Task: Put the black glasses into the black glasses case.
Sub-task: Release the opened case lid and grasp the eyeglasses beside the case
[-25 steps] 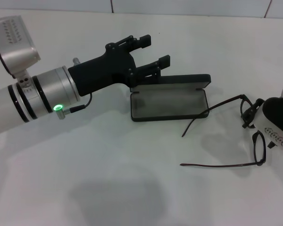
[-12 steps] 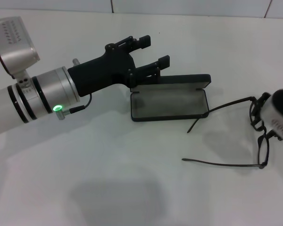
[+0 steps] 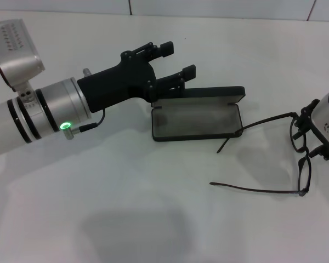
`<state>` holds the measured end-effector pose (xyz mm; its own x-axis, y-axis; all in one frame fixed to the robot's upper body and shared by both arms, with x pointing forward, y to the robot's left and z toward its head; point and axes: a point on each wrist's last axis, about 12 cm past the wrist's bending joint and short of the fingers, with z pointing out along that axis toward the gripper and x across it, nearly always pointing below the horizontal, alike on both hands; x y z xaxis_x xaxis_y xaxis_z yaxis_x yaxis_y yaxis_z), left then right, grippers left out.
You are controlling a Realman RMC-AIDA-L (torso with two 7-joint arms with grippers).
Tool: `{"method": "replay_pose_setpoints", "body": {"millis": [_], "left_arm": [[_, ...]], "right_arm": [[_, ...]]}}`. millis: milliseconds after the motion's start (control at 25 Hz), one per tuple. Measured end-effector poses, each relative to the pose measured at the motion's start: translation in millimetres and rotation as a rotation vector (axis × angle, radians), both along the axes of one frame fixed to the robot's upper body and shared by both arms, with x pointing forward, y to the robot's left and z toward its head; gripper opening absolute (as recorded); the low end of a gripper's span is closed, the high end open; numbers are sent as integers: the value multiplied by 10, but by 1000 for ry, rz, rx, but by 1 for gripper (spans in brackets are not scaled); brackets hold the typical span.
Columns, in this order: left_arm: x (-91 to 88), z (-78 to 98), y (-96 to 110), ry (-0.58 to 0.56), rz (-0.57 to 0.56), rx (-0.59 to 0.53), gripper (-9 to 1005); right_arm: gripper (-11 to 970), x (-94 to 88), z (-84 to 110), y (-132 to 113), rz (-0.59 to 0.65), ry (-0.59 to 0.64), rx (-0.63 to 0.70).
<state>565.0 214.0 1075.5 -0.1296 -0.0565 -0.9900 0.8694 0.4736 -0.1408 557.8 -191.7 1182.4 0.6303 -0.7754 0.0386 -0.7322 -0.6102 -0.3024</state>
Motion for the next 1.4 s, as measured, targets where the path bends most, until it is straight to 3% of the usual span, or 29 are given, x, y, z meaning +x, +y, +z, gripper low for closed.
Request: {"method": "replay_pose_setpoints", "body": {"millis": [240,800,1000,1400], "left_arm": [[-4,-6,11,1,-4,11,796],[10,2,26,-9,-6,24,795],[11,1,30,-7,-4,26,795],[12,-5,73,-8,7,37,795]], "right_arm": [[391,-2,3,13,-15,-3,-2],[729,-79,-80,108,82,28,-66],[783,-53,-149,97,96,38,-86],[720,-28,-296,144,116,25,-101]]}}
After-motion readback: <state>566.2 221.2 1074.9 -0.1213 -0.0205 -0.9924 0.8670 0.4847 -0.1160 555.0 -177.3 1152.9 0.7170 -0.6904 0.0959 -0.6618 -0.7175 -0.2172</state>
